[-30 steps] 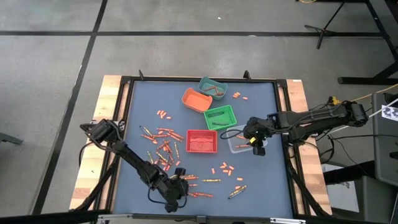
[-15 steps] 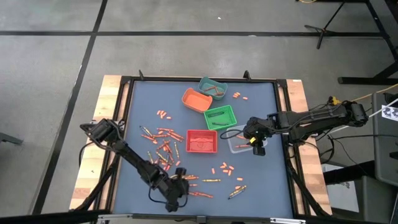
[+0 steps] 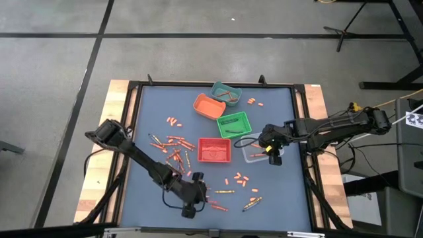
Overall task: Sort crayons
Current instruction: Put the red orange crayon into the blue bin
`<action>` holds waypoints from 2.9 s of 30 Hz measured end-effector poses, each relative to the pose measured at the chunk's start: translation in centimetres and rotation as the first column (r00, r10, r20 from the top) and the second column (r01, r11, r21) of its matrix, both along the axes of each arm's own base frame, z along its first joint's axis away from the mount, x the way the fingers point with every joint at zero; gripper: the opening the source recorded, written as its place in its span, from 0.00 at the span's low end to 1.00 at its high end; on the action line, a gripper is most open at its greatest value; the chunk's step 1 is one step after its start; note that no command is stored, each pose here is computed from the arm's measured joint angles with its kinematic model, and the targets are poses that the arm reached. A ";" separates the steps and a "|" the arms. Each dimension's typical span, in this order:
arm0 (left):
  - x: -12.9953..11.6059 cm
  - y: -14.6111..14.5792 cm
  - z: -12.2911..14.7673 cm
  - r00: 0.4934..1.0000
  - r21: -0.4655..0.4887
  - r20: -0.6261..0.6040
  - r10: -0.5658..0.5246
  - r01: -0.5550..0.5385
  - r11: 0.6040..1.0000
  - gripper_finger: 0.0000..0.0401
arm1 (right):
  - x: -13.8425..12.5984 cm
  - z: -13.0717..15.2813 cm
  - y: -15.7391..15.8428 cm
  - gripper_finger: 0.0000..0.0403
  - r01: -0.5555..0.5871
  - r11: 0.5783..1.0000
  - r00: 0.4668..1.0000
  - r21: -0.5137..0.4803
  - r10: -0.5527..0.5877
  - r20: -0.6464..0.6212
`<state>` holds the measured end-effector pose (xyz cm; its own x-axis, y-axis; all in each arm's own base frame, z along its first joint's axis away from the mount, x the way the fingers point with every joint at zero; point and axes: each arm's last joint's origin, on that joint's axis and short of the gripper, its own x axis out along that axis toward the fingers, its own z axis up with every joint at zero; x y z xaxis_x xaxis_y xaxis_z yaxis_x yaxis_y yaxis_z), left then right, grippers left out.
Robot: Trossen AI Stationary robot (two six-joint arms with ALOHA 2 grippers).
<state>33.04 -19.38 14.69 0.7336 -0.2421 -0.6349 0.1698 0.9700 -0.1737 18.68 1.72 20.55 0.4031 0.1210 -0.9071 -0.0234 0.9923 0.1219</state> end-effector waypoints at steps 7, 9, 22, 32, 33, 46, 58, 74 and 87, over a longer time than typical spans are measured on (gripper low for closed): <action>1.7 4.1 2.3 0.994 0.135 0.106 0.019 -0.033 0.990 0.01 | 0.0 0.0 0.0 0.36 0.000 1.000 1.000 0.000 0.000 0.000; 2.3 5.7 2.6 0.992 0.174 0.120 0.033 -0.054 0.983 0.01 | 0.0 0.0 0.0 0.36 0.000 1.000 1.000 0.000 0.000 0.000; 4.9 16.6 2.9 0.966 0.318 0.166 0.200 -0.245 0.916 0.01 | 0.0 0.0 0.0 0.36 0.000 1.000 1.000 0.000 0.000 0.004; 5.5 22.6 4.0 0.902 0.299 0.285 0.325 -0.406 0.864 0.02 | 0.3 0.1 0.0 0.36 0.000 1.000 1.000 0.002 0.000 0.029; 5.5 23.2 4.1 0.891 0.294 0.302 0.338 -0.424 0.857 0.02 | 0.3 0.1 0.0 0.36 0.000 1.000 1.000 0.002 0.000 0.029; 4.1 32.2 5.5 0.797 0.396 0.439 0.414 -0.585 0.707 0.02 | 0.3 0.1 -0.2 0.36 0.036 0.997 0.999 -0.073 -0.034 0.036; 2.3 39.3 4.5 0.742 0.306 0.550 0.384 -0.607 0.734 0.02 | 0.6 0.3 -0.2 0.36 0.041 0.997 0.996 -0.072 -0.036 0.077; 1.3 41.9 1.7 0.808 0.397 0.490 0.328 -0.541 0.742 0.02 | 0.9 0.4 -0.2 0.36 0.043 0.997 0.994 -0.068 -0.036 0.104; 1.3 41.9 1.6 0.811 0.395 0.482 0.331 -0.538 0.745 0.02 | 0.9 0.4 -0.2 0.36 0.042 0.997 0.994 -0.067 -0.035 0.103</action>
<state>34.36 22.51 16.28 0.8704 0.4305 -0.2387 -0.3447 0.8792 0.3290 19.55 1.54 20.95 0.4968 0.0415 -0.8669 0.0066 0.9986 0.0516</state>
